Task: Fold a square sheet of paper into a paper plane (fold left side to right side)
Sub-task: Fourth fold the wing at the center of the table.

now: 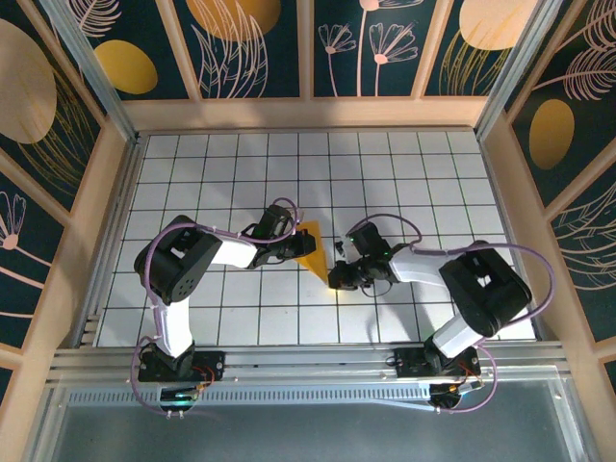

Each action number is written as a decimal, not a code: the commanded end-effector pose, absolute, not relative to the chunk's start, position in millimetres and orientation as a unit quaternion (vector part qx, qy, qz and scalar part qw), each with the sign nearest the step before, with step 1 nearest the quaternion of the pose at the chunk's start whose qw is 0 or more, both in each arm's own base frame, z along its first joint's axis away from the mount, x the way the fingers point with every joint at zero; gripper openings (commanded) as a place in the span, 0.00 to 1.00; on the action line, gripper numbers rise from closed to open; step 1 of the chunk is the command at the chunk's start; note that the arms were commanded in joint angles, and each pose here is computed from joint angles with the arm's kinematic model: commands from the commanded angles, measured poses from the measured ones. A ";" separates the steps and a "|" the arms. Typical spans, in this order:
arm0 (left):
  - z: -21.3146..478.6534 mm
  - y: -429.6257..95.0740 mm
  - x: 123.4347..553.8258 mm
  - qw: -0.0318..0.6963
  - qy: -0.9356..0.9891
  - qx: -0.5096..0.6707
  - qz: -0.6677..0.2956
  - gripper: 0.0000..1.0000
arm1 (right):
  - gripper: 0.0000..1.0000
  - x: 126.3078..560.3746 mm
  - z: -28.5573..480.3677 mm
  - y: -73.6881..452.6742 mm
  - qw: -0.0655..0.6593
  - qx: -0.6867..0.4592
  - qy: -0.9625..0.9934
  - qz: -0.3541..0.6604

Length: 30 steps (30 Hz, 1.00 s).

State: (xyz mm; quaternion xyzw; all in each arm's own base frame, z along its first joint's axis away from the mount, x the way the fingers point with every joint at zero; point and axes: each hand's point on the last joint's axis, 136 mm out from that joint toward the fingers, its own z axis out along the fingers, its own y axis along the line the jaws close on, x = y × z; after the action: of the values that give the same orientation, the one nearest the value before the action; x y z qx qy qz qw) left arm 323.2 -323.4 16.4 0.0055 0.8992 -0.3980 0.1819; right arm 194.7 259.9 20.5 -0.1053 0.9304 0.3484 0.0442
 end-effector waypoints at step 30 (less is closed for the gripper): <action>-16.7 -299.1 311.7 0.156 0.928 -0.014 -0.339 0.00 | 0.00 272.4 18.7 303.3 0.104 -0.097 0.926 0.350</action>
State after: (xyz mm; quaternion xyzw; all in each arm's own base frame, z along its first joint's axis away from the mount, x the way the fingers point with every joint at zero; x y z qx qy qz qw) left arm 324.4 -322.8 17.2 0.0042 0.8993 -0.3961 0.1854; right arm 257.3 300.5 19.2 -0.1034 0.9242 0.3577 0.0849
